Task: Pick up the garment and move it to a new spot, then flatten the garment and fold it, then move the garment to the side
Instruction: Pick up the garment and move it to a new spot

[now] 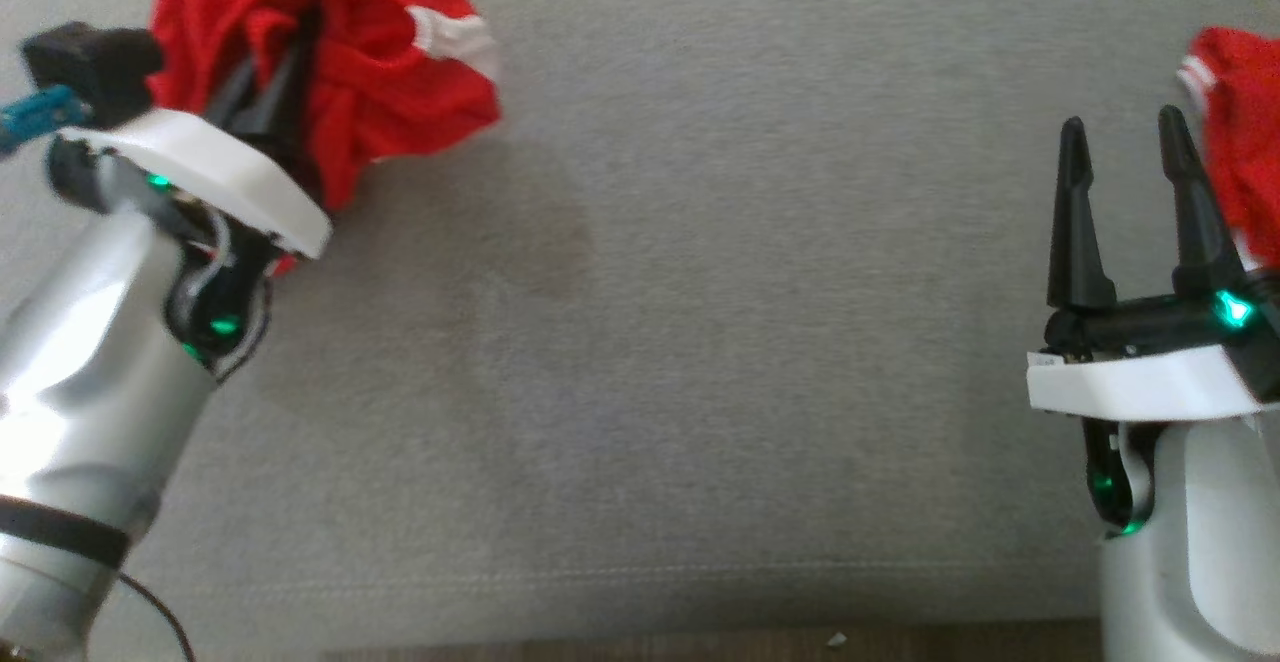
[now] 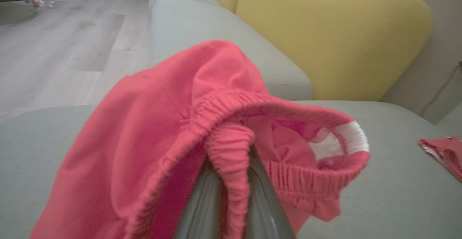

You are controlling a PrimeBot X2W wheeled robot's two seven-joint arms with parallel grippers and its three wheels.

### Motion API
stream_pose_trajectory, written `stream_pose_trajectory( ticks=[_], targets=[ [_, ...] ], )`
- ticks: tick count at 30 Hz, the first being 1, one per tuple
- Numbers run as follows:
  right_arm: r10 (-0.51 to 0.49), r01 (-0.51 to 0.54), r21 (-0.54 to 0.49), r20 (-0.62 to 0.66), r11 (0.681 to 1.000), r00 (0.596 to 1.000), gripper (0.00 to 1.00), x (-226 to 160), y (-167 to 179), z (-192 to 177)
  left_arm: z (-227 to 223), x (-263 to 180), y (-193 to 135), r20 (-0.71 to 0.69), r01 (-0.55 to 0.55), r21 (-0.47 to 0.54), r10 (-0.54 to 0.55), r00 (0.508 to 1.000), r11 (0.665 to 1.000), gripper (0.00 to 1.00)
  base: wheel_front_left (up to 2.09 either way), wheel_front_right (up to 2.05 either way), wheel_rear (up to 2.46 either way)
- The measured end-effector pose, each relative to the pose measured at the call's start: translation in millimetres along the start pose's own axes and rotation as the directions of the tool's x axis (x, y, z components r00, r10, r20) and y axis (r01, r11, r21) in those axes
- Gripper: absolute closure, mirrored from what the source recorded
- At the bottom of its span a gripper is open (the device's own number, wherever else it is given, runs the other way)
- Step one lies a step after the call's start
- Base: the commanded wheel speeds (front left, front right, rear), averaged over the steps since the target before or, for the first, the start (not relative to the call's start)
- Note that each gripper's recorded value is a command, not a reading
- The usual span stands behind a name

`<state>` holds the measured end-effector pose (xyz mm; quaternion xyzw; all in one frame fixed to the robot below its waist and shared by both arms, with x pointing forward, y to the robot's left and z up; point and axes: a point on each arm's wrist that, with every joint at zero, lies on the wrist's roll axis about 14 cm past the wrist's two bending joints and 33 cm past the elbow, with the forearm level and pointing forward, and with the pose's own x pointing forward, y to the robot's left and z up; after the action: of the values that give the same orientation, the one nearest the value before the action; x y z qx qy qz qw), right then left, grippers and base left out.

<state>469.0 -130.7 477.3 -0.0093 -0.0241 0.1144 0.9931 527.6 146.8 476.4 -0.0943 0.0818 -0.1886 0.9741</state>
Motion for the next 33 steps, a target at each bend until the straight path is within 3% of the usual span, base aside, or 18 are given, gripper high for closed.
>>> stream_pose_trajectory(
  ticks=[1, 6, 10, 14, 17, 25, 26, 27, 28, 33],
  targets=[
    [0.0, 0.0, 0.0, 0.0, 1.0, 1.0, 0.0, 0.0, 0.0, 0.0, 0.0, 0.0, 0.0, 0.0, 0.0, 0.0, 0.0, 1.0, 1.0, 1.0, 0.0, 0.0, 0.0],
    [-0.081, 0.082, -0.025, 0.026, 0.996, 0.996, 0.0, -23.3, -25.5, 17.1, 4.0, 20.1, -73.3, 0.025, 0.191, 0.045, -0.192, 0.981, 0.981, 1.0, 0.0, 0.0, 0.0],
    [-0.147, 0.149, -0.04, 0.048, 0.988, 0.988, 0.0, -38.1, -45.8, 28.8, -10.6, 32.7, -133.2, 0.003, 0.323, 0.073, -0.324, 0.946, 0.944, 1.0, 0.0, 0.0, 0.0],
    [-0.205, 0.208, -0.051, 0.052, 0.977, 0.977, 0.0, -52.0, -64.2, 33.1, -37.0, 40.8, -182.7, -0.066, 0.429, 0.04, -0.426, 0.902, 0.902, 1.0, 0.0, 0.0, 0.0],
    [-0.232, 0.234, -0.034, 0.043, 0.972, 0.972, 0.0, -58.2, -72.0, 30.6, -62.7, 46.6, -201.1, -0.14, 0.477, 0.056, -0.466, 0.874, 0.877, 1.0, 0.0, 0.0, 0.0],
    [-0.248, 0.248, -0.026, -0.011, 0.969, 0.969, 0.0, -61.6, -75.7, 11.7, -131.9, 52.9, -202.8, -0.306, 0.497, 0.058, -0.458, 0.834, 0.866, 1.0, 0.0, 0.0, 0.0],
    [-0.242, 0.242, -0.024, -0.013, 0.97, 0.97, 0.0, -60.6, -73.8, 10.6, -132.4, 52.9, -203.5, -0.305, 0.497, 0.053, -0.46, 0.834, 0.866, 0.67, 0.0, 0.0, 0.0],
    [-0.236, 0.236, -0.021, -0.013, 0.971, 0.972, 0.0, -59.3, -71.8, 10.3, -131.5, 52.9, -203.7, -0.301, 0.495, 0.055, -0.459, 0.836, 0.867, 0.44, 0.0, 0.0, 0.0],
    [-0.227, 0.227, -0.017, -0.013, 0.974, 0.974, 0.0, -57.7, -68.6, 9.9, -130.7, 52.4, -202.6, -0.299, 0.488, 0.055, -0.452, 0.841, 0.871, 0.0, 0.0, 0.0, 0.0],
    [-0.171, 0.171, 0.006, 0.001, 0.985, 0.985, 0.0, -49.7, -49.2, 13.8, -115.3, 42.9, -202.3, -0.255, 0.45, 0.028, -0.429, 0.867, 0.893, 0.0, 0.0, 0.0, 0.0]
  ],
)
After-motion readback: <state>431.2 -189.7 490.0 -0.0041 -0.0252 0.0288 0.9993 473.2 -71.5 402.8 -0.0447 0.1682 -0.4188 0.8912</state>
